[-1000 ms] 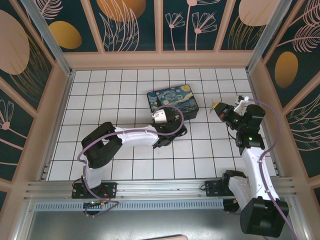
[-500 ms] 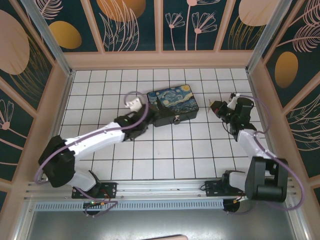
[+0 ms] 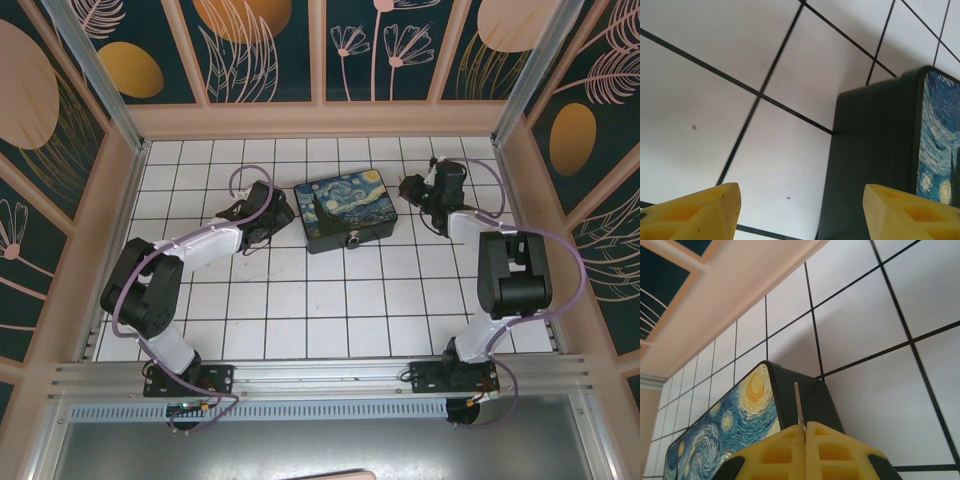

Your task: Unlock the padlock with the key

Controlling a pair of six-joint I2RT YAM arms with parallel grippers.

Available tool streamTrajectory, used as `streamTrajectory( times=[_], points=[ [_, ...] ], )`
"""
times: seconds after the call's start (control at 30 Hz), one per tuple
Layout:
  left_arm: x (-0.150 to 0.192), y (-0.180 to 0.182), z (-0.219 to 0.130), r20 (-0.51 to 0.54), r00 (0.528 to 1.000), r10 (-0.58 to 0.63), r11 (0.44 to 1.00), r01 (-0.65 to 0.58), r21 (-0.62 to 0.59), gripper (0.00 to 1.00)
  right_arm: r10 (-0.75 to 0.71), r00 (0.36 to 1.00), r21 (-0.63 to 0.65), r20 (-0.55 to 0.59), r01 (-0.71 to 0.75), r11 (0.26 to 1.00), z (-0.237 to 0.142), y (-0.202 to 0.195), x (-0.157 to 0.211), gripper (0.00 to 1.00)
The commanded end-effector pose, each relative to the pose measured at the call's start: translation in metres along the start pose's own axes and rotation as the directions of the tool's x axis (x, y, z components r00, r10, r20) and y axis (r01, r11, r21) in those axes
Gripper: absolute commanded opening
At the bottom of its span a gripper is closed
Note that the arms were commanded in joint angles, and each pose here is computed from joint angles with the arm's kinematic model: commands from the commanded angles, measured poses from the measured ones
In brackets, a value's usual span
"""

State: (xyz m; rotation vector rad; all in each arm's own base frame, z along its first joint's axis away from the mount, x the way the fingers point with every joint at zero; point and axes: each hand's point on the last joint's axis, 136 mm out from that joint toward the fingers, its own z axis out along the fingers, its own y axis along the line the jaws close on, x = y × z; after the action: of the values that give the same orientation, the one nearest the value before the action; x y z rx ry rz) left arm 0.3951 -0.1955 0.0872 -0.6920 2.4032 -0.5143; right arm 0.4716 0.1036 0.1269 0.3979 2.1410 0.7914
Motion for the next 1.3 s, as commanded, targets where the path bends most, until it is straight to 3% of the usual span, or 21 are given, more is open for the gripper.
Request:
streamTrajectory(
  times=[0.0,0.4,0.6,0.83,1.03,1.27],
  points=[
    [-0.013,-0.02,-0.008,0.015,0.999,0.029,0.997,-0.03,0.071,0.65,-0.018,0.999,0.007,-0.031,0.018,1.0,0.007,0.001,0.01,0.0],
    [-0.012,-0.025,-0.078,0.074,0.974,0.213,0.973,-0.219,0.079,0.62,-0.009,0.988,-0.087,-0.156,-0.005,0.996,-0.012,0.048,0.083,0.0],
    [0.037,-0.025,-0.101,0.002,0.953,0.304,0.948,-0.303,0.101,0.61,0.019,0.987,-0.127,-0.159,-0.039,0.991,-0.036,0.071,0.103,0.0],
    [0.1,0.007,-0.104,0.001,0.935,0.356,0.935,-0.355,-0.009,0.63,-0.002,0.993,-0.037,-0.119,-0.002,0.999,-0.049,0.054,0.081,0.0],
    [0.15,-0.007,-0.081,0.002,0.87,0.493,0.868,-0.492,-0.067,0.63,0.021,0.998,-0.04,-0.065,-0.023,0.999,-0.062,0.047,0.054,0.0],
    [0.146,-0.022,-0.056,0.116,0.901,0.418,0.905,-0.402,-0.143,0.67,0.015,0.999,-0.063,-0.032,-0.017,0.998,-0.077,0.051,0.045,0.0]
  ],
)
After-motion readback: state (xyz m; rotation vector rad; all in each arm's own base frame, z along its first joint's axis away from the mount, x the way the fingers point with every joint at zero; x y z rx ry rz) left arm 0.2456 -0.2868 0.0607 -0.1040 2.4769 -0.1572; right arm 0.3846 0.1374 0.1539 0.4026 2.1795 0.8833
